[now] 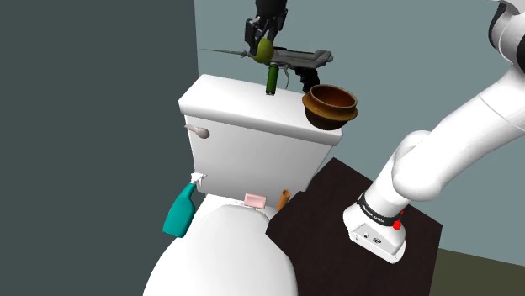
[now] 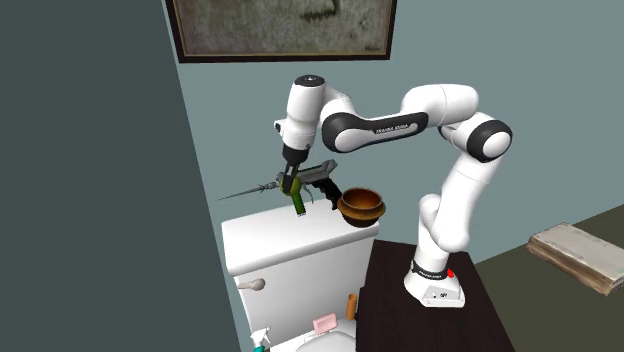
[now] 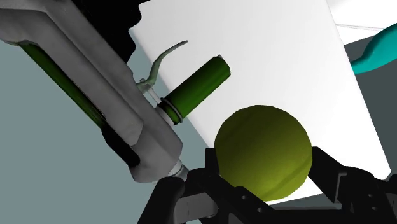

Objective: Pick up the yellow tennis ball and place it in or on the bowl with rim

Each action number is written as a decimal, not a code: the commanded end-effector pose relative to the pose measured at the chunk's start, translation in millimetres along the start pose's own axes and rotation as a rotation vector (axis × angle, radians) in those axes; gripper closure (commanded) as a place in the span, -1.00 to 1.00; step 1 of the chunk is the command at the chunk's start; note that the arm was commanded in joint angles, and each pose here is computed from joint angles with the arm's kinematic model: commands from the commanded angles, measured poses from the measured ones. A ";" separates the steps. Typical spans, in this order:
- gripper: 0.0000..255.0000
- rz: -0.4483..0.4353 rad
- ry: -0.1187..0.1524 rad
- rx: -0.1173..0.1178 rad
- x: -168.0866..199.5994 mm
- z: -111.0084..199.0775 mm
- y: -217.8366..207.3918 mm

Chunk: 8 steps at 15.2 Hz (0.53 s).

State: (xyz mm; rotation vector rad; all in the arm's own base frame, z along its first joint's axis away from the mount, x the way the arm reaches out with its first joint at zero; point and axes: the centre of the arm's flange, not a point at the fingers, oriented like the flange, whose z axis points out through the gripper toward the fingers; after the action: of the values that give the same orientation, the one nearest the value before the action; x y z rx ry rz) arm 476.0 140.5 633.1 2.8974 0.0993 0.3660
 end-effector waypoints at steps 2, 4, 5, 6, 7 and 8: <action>1.00 0.000 0.000 0.000 3.9 -16.5 4.8; 1.00 0.000 0.000 0.000 6.4 -26.4 7.2; 1.00 0.000 0.000 0.000 7.7 -31.4 8.4; 1.00 0.000 0.000 0.000 8.9 -36.4 9.6; 1.00 0.000 0.000 0.000 9.6 -39.0 10.2; 1.00 0.000 0.000 0.000 -2.9 -41.7 13.6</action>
State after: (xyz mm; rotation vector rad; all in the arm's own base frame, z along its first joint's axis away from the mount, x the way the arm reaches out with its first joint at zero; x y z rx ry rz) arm 469.4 137.3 673.4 2.8974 0.0994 0.3654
